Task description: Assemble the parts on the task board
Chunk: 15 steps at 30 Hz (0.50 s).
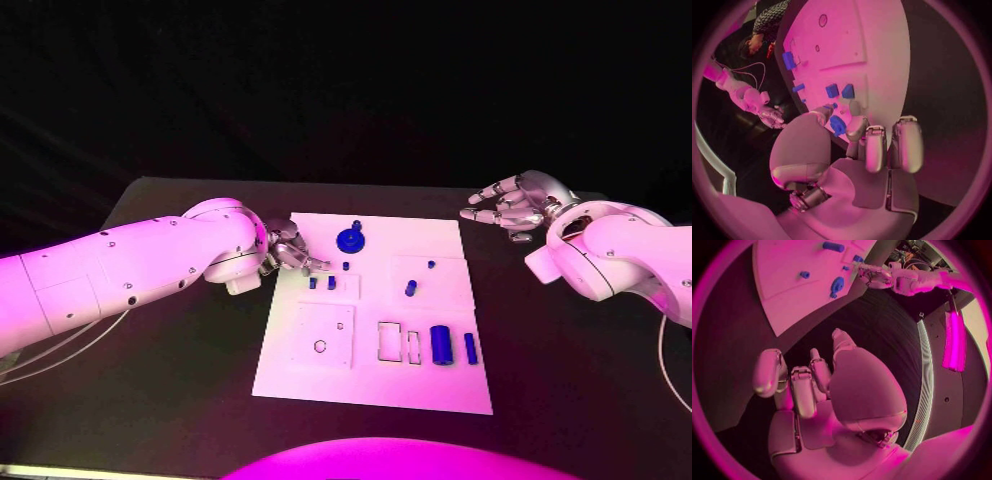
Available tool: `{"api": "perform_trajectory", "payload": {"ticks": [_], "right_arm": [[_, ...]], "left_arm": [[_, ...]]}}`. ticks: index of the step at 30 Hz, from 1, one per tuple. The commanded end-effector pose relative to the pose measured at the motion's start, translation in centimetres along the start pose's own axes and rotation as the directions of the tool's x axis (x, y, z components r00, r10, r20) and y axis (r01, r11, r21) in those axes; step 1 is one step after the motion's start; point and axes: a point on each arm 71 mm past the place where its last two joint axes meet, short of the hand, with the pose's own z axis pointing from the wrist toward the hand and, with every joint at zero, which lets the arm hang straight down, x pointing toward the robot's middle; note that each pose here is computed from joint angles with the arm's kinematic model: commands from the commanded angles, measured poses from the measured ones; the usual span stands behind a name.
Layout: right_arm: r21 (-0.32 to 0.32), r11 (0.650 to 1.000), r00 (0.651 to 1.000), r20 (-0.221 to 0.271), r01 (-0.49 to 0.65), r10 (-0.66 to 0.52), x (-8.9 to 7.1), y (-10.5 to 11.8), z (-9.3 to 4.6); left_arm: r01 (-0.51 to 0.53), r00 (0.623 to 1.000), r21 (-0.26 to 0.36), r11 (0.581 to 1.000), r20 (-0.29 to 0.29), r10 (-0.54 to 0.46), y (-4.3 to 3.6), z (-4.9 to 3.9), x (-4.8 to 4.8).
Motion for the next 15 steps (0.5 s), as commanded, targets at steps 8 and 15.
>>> {"api": "perform_trajectory", "payload": {"ticks": [8,15], "right_arm": [[-0.016,1.000,1.000,-0.001,0.008,-0.008,0.0,0.1,0.0],[-0.020,1.000,1.000,0.004,0.006,-0.005,-0.1,0.0,0.0]], "left_arm": [[0.146,0.975,0.245,0.959,0.128,-0.181,-1.32,-0.58,-1.42],[0.041,0.965,0.446,0.894,0.214,-0.151,-3.58,-1.25,-1.57]]}}
